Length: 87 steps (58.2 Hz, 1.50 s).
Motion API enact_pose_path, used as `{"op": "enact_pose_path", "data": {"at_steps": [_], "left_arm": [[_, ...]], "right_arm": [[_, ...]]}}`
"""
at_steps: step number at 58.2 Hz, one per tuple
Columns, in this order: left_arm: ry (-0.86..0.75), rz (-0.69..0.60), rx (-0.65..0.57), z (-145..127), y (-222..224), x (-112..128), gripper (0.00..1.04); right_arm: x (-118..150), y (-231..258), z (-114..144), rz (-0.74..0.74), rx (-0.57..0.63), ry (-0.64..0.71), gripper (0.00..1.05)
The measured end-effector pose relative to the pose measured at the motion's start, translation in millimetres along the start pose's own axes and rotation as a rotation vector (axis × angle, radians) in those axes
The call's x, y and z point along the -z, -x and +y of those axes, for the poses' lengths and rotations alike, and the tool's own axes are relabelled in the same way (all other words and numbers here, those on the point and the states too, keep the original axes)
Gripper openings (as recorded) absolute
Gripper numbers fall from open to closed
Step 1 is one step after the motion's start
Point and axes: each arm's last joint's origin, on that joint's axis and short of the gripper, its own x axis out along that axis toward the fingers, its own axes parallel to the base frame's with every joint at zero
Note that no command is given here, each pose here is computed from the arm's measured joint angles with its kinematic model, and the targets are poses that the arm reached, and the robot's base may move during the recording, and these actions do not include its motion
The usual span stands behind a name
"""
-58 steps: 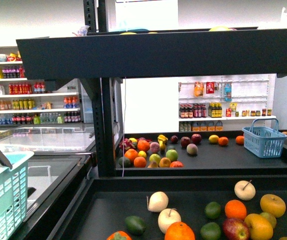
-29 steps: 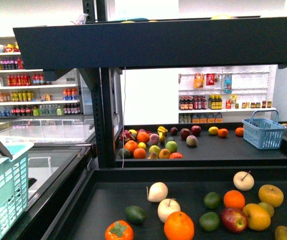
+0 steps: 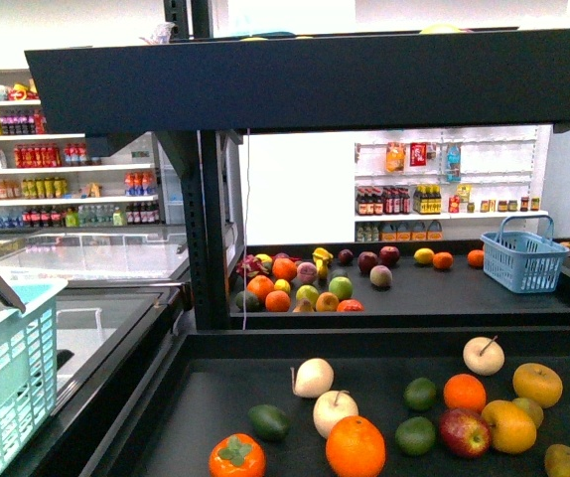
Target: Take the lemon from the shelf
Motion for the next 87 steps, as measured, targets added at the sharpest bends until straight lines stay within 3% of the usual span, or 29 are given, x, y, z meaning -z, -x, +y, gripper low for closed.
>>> {"op": "enact_pose_path", "data": {"at_steps": [19,25,40,59,73,87], "left_arm": [[0.005,0.009,-0.026,2,-2,3,0.24],[0.012,0.023,-0.029,3,-2,3,0.16],[-0.041,0.068,-0.047,-10,13,7,0.15],[-0.209,0.269,0.035,-51,53,32,0.12],[-0.342,0.491,0.203,-84,86,74,0.11],[-0.357,0.694,0.300,-84,96,127,0.11]], "right_arm": [[0,0,0,0.000,0.000,0.000,0.97],[0,0,0,0.000,0.000,0.000,0.97],[0,0,0,0.000,0.000,0.000,0.97],[0,0,0,0.000,0.000,0.000,0.97],[0,0,0,0.000,0.000,0.000,0.97],[0,0,0,0.000,0.000,0.000,0.97]]}}
